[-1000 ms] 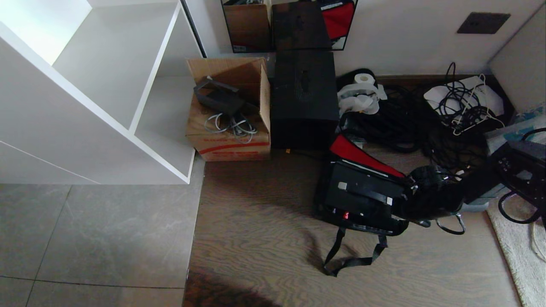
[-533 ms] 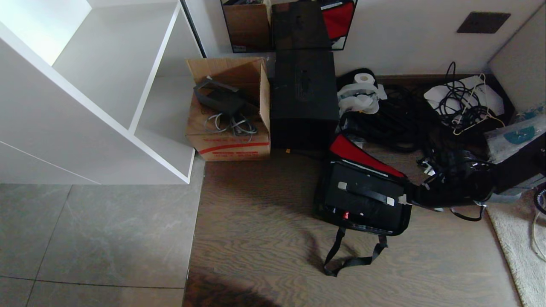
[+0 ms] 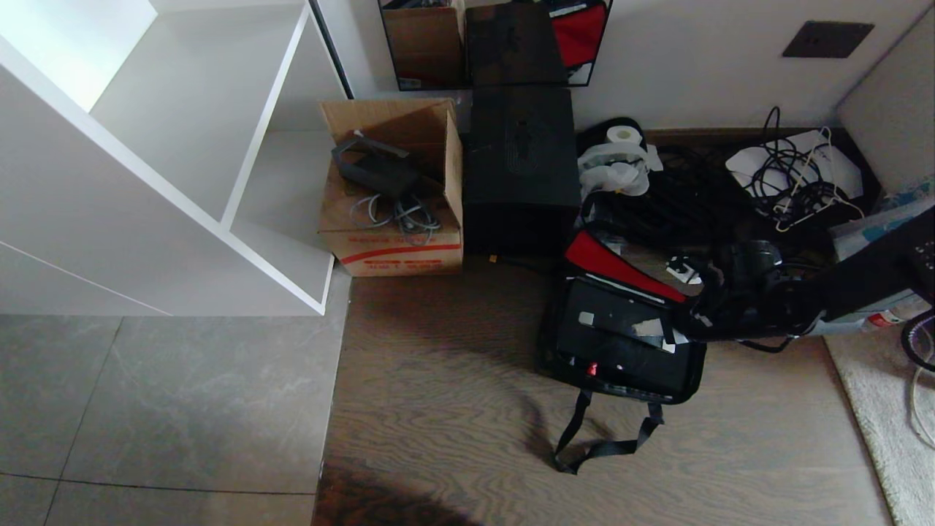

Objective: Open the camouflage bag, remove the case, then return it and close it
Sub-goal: Grip the handle

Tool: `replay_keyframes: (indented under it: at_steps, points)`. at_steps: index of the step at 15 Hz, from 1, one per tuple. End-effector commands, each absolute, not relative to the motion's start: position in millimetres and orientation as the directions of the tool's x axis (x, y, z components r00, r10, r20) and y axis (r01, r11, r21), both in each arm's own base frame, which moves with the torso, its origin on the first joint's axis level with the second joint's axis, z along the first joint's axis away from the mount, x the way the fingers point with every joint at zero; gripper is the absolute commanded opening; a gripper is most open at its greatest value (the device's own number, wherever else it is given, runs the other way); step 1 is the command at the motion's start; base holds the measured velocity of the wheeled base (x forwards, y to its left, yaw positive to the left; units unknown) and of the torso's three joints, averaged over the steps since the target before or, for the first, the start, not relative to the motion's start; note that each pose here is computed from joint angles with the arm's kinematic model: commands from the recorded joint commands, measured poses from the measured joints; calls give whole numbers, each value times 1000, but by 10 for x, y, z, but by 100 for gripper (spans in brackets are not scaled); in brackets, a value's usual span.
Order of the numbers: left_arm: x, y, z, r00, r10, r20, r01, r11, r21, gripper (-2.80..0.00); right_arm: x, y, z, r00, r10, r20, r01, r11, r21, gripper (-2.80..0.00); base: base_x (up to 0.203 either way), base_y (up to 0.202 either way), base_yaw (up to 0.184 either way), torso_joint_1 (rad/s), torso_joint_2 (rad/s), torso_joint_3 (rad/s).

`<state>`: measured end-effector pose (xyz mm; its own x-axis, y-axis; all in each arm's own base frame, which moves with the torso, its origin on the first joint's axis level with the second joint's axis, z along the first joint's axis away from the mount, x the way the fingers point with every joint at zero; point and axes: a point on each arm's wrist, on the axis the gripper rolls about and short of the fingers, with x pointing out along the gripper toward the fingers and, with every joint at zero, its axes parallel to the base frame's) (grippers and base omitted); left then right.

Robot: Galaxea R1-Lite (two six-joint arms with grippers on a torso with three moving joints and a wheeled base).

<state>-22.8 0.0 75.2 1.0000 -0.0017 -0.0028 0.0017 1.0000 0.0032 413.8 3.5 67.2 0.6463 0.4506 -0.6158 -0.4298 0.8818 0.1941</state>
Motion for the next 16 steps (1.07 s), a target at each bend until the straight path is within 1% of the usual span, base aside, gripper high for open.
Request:
replay_keyframes:
  at_steps: [1,2,4,5,6,7,8,9,11,14,16]
  points:
    - [-229,0,754,1000,-2,-2,2,1000,3,-280,4197,166,493,628,421,-654,-554,833,4,0,0,0,0,0,0,0]
    - [-229,0,755,1000,-2,-2,2,1000,3,-280,4225,189,456,634,401,-661,-587,806,-74,0,0,0,0,0,0,0]
    - [-228,0,752,1000,-2,-3,2,1000,3,-280,4313,189,399,689,355,-632,-605,762,-232,0,0,0,0,0,0,0]
    - [-228,0,752,1000,-2,-3,2,1000,3,-280,4356,171,355,733,271,-624,-571,743,-349,0,0,0,0,0,0,0]
    - [-228,0,752,1000,-2,-3,2,1000,3,-280,4398,153,328,775,158,-612,-507,734,-452,0,0,0,0,0,0,0]
    - [-228,0,752,1000,-1,-3,1,1000,3,-280,4446,153,322,814,15,-580,-408,726,-554,0,0,0,0,0,0,0]
    - [-228,0,752,1000,0,-3,0,1000,3,-280,4491,194,322,842,-118,-527,-303,705,-642,0,0,0,0,0,0,0]
    - [-228,0,752,1000,-2,-3,2,1000,3,-280,4516,269,311,855,-210,-473,-223,676,-703,0,0,0,0,0,0,0]
    - [-228,0,752,1000,-2,-3,2,1000,3,-280,4508,473,325,872,-211,-442,-213,650,-730,0,0,0,0,0,0,0]
    - [-229,0,755,1000,-2,-1,2,1000,3,-280,4470,518,289,866,-188,-464,-252,638,-728,0,0,0,0,0,0,0]
    - [-229,0,757,1000,-2,0,2,1000,3,-280,4439,520,290,865,-162,-474,-298,596,-746,0,0,0,0,0,0,0]
